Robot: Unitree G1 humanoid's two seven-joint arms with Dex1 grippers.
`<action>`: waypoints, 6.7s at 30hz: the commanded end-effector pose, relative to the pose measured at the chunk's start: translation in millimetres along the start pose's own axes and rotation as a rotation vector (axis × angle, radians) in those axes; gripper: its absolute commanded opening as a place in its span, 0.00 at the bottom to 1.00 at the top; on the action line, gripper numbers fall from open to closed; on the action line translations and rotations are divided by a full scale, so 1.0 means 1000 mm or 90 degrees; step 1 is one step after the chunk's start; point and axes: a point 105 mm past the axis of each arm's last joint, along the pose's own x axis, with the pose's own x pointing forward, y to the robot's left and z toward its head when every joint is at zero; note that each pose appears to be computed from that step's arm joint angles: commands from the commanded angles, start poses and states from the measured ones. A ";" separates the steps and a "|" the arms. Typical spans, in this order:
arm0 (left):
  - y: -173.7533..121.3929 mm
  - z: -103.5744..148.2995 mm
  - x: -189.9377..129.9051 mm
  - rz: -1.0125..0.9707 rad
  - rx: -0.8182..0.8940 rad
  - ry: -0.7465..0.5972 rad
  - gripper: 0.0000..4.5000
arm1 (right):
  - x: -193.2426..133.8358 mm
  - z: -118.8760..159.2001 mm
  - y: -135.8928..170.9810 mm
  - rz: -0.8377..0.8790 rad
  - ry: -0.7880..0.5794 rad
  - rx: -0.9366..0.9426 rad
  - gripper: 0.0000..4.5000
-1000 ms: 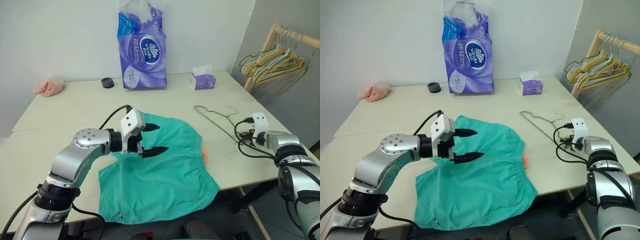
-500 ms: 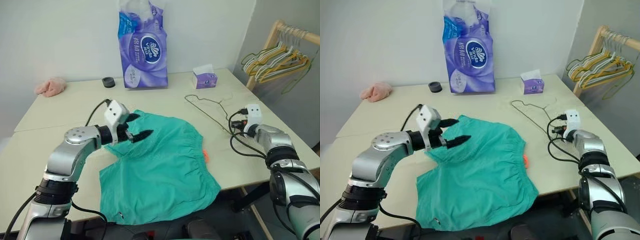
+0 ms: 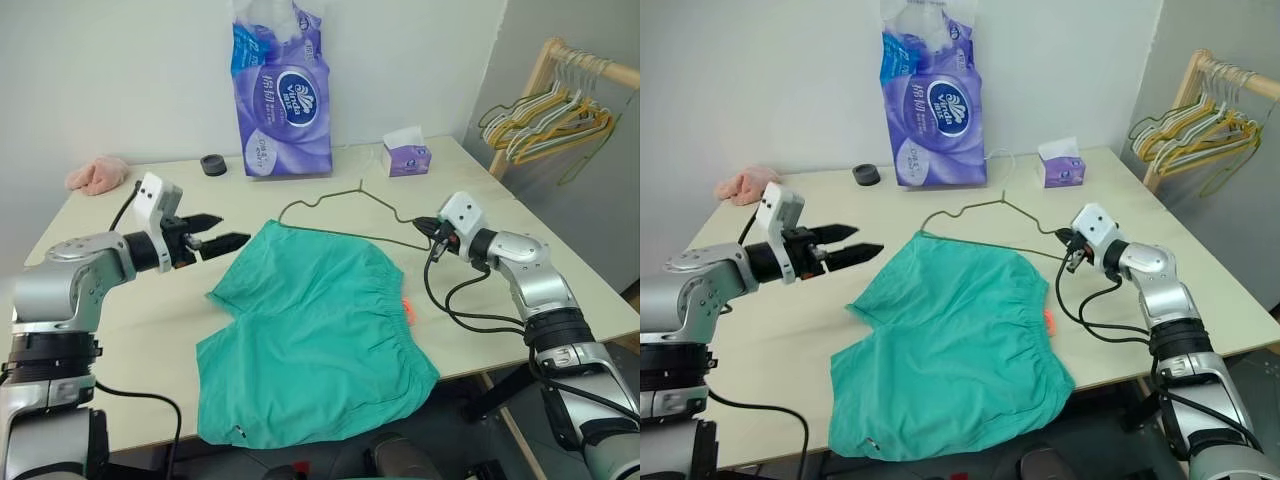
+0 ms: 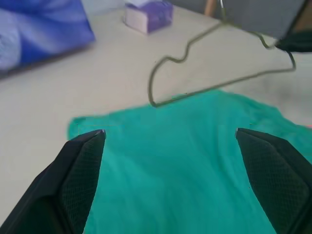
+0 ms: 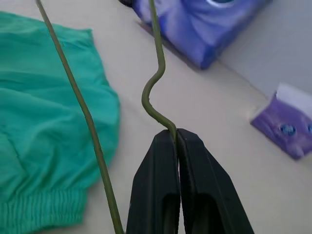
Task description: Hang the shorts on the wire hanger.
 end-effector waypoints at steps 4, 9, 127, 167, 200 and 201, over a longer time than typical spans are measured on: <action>-0.006 -0.001 0.005 -0.020 0.036 0.016 1.00 | 0.005 0.054 0.027 0.109 -0.111 -0.186 0.02; -0.024 -0.015 0.011 -0.078 0.017 0.034 1.00 | 0.008 0.067 0.035 0.139 -0.135 -0.233 0.02; -0.057 -0.024 -0.023 -0.055 0.050 -0.074 0.58 | -0.100 -0.021 0.044 0.260 0.256 0.356 0.00; -0.058 -0.033 0.001 -0.110 0.144 -0.040 0.58 | -0.160 -0.045 0.122 0.256 0.335 0.725 0.00; -0.015 0.021 -0.003 0.047 0.090 -0.182 0.89 | -0.019 0.019 0.067 0.178 0.105 0.387 0.00; -0.015 0.024 -0.003 0.049 0.091 -0.189 0.97 | -0.014 0.021 0.068 0.175 0.102 0.387 0.00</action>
